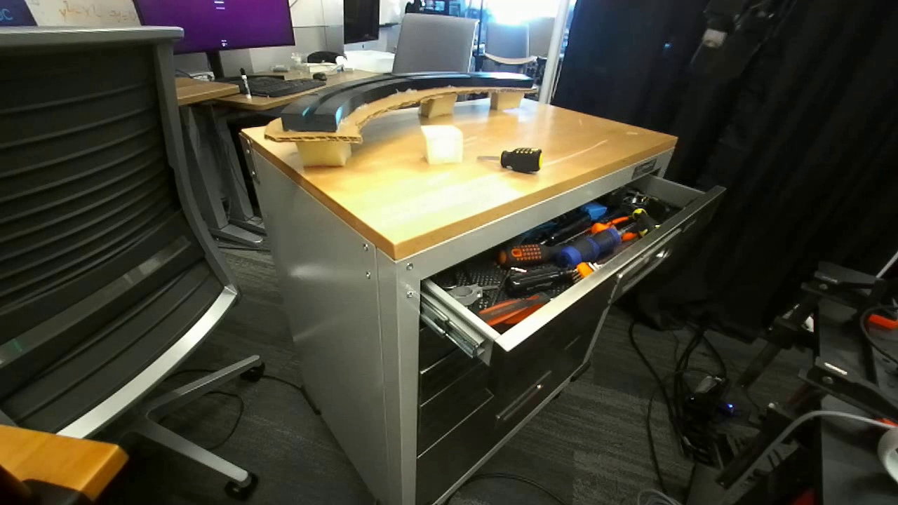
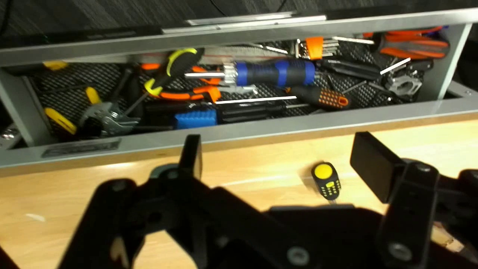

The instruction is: Put the screwdriver in the open drawer then close the drawer

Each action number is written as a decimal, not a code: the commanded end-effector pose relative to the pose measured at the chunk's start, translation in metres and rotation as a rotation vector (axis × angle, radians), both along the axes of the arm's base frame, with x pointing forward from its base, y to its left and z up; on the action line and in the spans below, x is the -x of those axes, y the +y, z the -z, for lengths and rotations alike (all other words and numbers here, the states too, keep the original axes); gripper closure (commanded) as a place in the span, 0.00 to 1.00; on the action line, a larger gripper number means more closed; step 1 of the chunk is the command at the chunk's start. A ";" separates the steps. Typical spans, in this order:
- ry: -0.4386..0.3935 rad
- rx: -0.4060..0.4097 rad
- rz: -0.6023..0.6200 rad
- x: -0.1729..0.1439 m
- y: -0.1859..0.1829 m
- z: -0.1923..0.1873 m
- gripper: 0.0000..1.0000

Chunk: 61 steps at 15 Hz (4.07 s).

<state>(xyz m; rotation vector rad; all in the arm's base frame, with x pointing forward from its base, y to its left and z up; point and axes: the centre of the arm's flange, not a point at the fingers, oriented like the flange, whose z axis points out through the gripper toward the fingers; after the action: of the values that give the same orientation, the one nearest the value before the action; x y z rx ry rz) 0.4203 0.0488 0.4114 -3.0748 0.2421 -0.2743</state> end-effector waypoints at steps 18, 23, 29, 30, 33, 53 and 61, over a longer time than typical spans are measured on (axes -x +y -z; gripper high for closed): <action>-0.127 0.110 -0.031 -0.185 0.095 0.130 0.58; 0.100 0.092 -0.128 -0.143 0.093 0.112 0.89; 0.115 0.107 -0.196 -0.082 0.116 0.118 0.88; 0.091 0.109 -0.214 -0.075 0.124 0.120 0.88; 0.071 0.096 -0.287 -0.060 0.150 0.136 0.89; 0.445 0.203 -0.022 -0.020 0.093 0.204 0.26; 0.178 0.081 0.191 -0.064 0.089 0.227 0.89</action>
<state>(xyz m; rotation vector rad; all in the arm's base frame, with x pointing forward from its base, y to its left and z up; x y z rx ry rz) 0.4571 0.1373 0.1832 -3.2161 0.4253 0.1721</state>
